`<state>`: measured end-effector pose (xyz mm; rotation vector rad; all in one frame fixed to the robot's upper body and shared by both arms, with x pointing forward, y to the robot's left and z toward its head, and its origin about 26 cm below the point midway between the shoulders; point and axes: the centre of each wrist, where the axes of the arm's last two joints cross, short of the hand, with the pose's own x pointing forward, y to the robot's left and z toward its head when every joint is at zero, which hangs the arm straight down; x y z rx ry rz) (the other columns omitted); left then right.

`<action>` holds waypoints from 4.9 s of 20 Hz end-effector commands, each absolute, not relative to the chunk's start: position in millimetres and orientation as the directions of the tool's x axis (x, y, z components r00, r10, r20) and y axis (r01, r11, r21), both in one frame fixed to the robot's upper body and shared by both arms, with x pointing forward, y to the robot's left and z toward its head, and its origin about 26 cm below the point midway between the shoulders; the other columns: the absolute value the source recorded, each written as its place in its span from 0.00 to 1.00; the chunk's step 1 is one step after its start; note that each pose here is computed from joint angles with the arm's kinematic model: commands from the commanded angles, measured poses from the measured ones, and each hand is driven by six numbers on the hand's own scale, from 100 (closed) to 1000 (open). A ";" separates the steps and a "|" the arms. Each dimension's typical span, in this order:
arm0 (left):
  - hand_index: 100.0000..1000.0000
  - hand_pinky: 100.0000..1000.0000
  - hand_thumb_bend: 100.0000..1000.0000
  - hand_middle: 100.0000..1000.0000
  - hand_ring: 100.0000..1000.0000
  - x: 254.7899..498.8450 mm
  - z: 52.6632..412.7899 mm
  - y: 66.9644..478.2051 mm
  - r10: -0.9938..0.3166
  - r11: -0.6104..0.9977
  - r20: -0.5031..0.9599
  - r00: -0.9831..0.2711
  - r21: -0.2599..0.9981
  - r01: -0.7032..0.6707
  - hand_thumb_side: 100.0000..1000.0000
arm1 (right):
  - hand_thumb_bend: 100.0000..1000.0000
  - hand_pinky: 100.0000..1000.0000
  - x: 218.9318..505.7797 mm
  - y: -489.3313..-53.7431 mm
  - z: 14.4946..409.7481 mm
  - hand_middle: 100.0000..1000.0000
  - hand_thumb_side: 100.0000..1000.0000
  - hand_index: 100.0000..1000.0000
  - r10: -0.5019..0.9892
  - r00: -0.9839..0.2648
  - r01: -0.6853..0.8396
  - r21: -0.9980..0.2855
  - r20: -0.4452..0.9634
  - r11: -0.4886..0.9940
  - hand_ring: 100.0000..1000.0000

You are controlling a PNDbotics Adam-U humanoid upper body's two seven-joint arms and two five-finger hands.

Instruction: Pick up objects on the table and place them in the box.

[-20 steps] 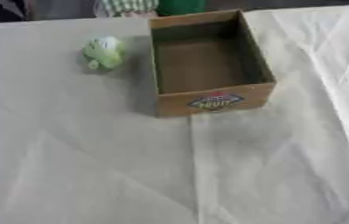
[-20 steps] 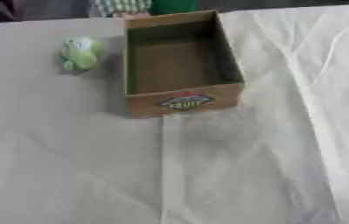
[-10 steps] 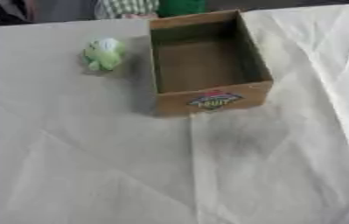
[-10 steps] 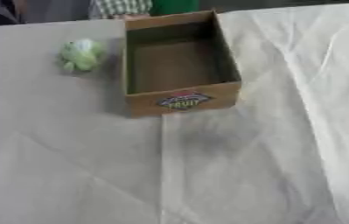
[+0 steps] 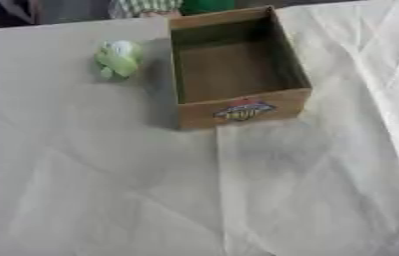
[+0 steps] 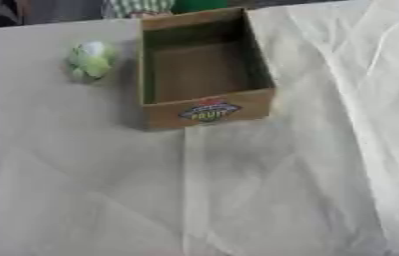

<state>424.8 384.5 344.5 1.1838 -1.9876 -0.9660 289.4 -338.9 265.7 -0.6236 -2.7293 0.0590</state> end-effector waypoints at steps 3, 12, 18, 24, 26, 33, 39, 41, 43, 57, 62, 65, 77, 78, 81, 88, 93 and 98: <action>0.92 0.66 0.11 0.71 0.75 448.8 344.7 383.0 -0.945 0.176 0.046 -0.324 0.907 -0.382 0.68 | 0.00 0.82 286.6 -337.6 277.7 0.72 0.54 0.87 0.429 -0.859 0.405 -0.143 0.280 0.903 0.69; 0.97 0.66 0.55 0.75 0.79 472.3 327.5 355.8 -0.951 0.002 -0.080 -0.299 0.965 -0.263 0.87 | 0.00 0.82 288.0 -334.1 279.8 0.72 0.54 0.87 0.412 -0.869 0.387 -0.141 0.276 0.911 0.69; 1.00 0.67 0.79 0.78 0.82 480.5 318.9 342.5 -0.949 -0.099 -0.153 -0.276 0.975 -0.200 0.86 | 0.00 0.81 288.4 -333.3 280.5 0.72 0.54 0.87 0.405 -0.872 0.382 -0.135 0.274 0.914 0.69; 1.00 0.71 0.85 0.83 0.85 488.1 305.6 334.2 -0.944 -0.135 -0.147 -0.296 0.989 -0.061 0.77 | 0.00 0.82 288.6 -332.7 279.7 0.72 0.54 0.87 0.401 -0.872 0.379 -0.132 0.279 0.916 0.69; 1.00 0.72 0.86 0.84 0.86 489.0 304.0 333.2 -0.944 -0.142 -0.141 -0.299 0.990 -0.018 0.74 | 0.00 0.82 288.6 -332.7 279.4 0.72 0.54 0.87 0.401 -0.872 0.379 -0.132 0.280 0.916 0.69; 1.00 0.73 0.86 0.83 0.85 491.2 301.2 329.4 -0.946 -0.126 -0.099 -0.309 0.990 0.068 0.71 | 0.00 0.82 288.9 -332.0 279.0 0.72 0.54 0.87 0.400 -0.872 0.378 -0.131 0.283 0.917 0.69; 1.00 0.73 0.82 0.84 0.85 493.5 294.8 324.1 -0.940 -0.110 -0.072 -0.332 0.989 0.095 0.68 | 0.00 0.82 289.2 -331.4 278.9 0.72 0.54 0.87 0.398 -0.872 0.377 -0.129 0.284 0.917 0.69; 1.00 0.73 0.81 0.84 0.84 494.4 292.4 321.9 -0.938 -0.104 -0.061 -0.341 0.989 0.108 0.68 | 0.00 0.82 289.3 -331.2 279.0 0.72 0.54 0.87 0.397 -0.873 0.376 -0.127 0.284 0.918 0.69; 1.00 0.73 0.81 0.83 0.84 495.1 290.0 319.6 -0.937 -0.099 -0.053 -0.346 0.988 0.117 0.69 | 0.00 0.82 289.4 -331.0 279.1 0.72 0.54 0.87 0.397 -0.873 0.376 -0.126 0.284 0.918 0.69; 0.85 0.65 0.46 0.71 0.77 496.6 280.4 317.4 -0.940 -0.123 -0.063 -0.334 0.979 0.161 0.59 | 0.00 0.82 289.4 -331.1 278.6 0.72 0.54 0.87 0.397 -0.872 0.379 -0.118 0.287 0.918 0.69; 0.80 0.62 0.16 0.66 0.74 496.3 280.8 315.9 -0.940 -0.132 -0.080 -0.330 0.982 0.139 0.50 | 0.00 0.82 289.4 -331.2 278.4 0.72 0.54 0.87 0.396 -0.872 0.379 -0.115 0.288 0.918 0.69; 0.78 0.60 0.03 0.64 0.72 496.2 280.6 315.1 -0.939 -0.131 -0.085 -0.333 0.984 0.120 0.40 | 0.00 0.82 289.3 -331.5 278.0 0.72 0.54 0.87 0.397 -0.871 0.380 -0.113 0.289 0.918 0.69; 0.63 0.47 0.00 0.48 0.54 492.8 285.3 313.5 -0.928 -0.084 -0.090 -0.362 0.996 -0.032 0.24 | 0.00 0.82 288.6 -333.7 275.0 0.72 0.54 0.87 0.403 -0.865 0.390 -0.106 0.299 0.915 0.69; 0.63 0.47 0.00 0.48 0.53 491.3 288.7 313.4 -0.926 -0.074 -0.090 -0.367 0.996 -0.058 0.24 | 0.00 0.82 288.4 -334.1 274.4 0.72 0.54 0.87 0.405 -0.863 0.392 -0.105 0.301 0.914 0.69; 0.63 0.47 0.00 0.48 0.52 487.0 297.8 313.9 -0.923 -0.053 -0.094 -0.373 0.991 -0.119 0.24 | 0.00 0.82 288.1 -335.0 272.9 0.72 0.54 0.87 0.407 -0.860 0.396 -0.102 0.307 0.913 0.69; 0.62 0.49 0.00 0.47 0.52 472.1 330.7 296.4 -0.898 0.104 -0.035 -0.439 0.952 -0.287 0.23 | 0.00 0.82 288.3 -334.5 272.9 0.72 0.54 0.87 0.401 -0.862 0.390 -0.098 0.310 0.915 0.69; 0.62 0.47 0.00 0.47 0.51 458.7 355.3 262.3 -0.867 0.120 -0.101 -0.488 0.908 -0.401 0.22 | 0.00 0.82 288.9 -332.8 274.7 0.72 0.54 0.87 0.389 -0.868 0.379 -0.094 0.309 0.921 0.69; 0.61 0.47 0.00 0.46 0.51 449.6 361.2 216.6 -0.810 0.257 -0.118 -0.575 0.810 -0.528 0.23 | 0.00 0.82 289.8 -330.5 276.4 0.72 0.54 0.87 0.373 -0.875 0.363 -0.092 0.308 0.927 0.69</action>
